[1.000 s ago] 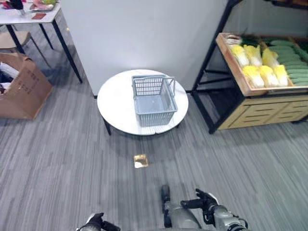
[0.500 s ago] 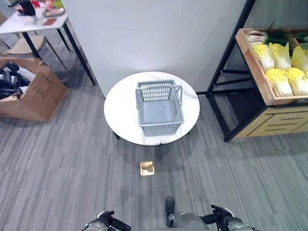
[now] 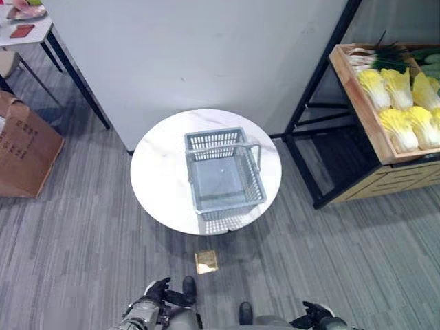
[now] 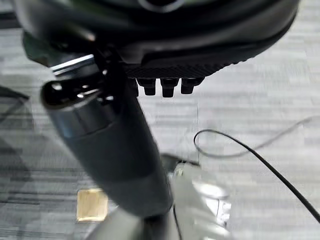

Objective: Get the vegetables into the basket

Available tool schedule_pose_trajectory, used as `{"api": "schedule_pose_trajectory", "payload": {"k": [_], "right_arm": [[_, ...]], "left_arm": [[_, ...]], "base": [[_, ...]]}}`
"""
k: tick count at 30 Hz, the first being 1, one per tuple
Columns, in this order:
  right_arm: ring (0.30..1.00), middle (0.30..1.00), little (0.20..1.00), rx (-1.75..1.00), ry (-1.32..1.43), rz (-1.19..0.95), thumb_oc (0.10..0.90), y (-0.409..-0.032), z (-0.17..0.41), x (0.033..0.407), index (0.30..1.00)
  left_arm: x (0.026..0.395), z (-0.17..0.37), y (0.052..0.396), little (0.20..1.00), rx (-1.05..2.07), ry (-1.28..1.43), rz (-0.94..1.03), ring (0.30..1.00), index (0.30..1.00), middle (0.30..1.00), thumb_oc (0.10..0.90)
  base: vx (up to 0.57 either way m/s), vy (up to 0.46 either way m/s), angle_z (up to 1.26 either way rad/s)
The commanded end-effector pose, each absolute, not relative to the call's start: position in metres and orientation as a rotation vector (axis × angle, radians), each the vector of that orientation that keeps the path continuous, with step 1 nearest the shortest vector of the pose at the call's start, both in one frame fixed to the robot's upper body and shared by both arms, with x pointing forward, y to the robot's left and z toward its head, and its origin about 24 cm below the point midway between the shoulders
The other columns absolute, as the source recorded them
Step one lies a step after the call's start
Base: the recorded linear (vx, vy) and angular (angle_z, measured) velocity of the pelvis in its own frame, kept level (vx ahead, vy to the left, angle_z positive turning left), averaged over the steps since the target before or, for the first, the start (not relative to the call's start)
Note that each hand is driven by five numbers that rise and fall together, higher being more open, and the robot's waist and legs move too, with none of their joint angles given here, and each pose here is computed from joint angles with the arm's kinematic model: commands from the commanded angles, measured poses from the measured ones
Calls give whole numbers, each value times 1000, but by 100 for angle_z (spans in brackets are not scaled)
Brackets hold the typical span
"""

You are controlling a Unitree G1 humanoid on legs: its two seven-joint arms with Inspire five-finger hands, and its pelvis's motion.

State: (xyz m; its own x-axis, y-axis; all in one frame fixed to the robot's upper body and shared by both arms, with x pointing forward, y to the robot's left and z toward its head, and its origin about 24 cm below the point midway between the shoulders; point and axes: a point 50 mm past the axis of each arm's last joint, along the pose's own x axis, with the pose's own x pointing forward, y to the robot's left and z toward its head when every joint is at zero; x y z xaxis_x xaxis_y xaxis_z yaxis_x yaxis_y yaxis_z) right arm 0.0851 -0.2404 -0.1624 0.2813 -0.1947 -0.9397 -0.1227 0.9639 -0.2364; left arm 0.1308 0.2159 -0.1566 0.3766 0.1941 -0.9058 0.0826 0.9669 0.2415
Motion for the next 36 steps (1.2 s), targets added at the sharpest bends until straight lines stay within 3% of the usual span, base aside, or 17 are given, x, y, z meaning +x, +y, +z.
{"api": "schedule_pose_trajectory", "payload": {"k": [1,10,14,18,27,36], "right_arm": [[1000,1000,1000,-317,1244,-14,900,-239,-159,102,1000],[1000,1000,1000,-265,1198,-78,900,-240,-156,111,1000],[1000,1000,1000,-254,1083,-145,900,-248,-145,131,1000],[1000,1000,1000,-267,743,-269,900,-273,-95,186,1000],[1000,1000,1000,-402,355,-298,900,-288,-14,246,1000],[1000,1000,1000,-551,-116,-105,900,-241,92,302,1000]], "left_arm": [[95,-161,240,1000,382,1298,85,1000,1000,1000,900],[87,-159,256,1000,408,1320,130,1000,1000,1000,900],[84,-159,258,1000,409,1322,150,1000,1000,1000,900],[80,-162,250,1000,393,1324,149,1000,1000,1000,900],[74,-165,242,1000,373,1343,137,1000,1000,1000,900],[71,-166,241,1000,355,1356,148,1000,1000,1000,900]], "base": [[68,141,-24],[67,63,-16],[29,20,-10],[15,23,-14],[3,3,-1],[5,-5,4]]}}
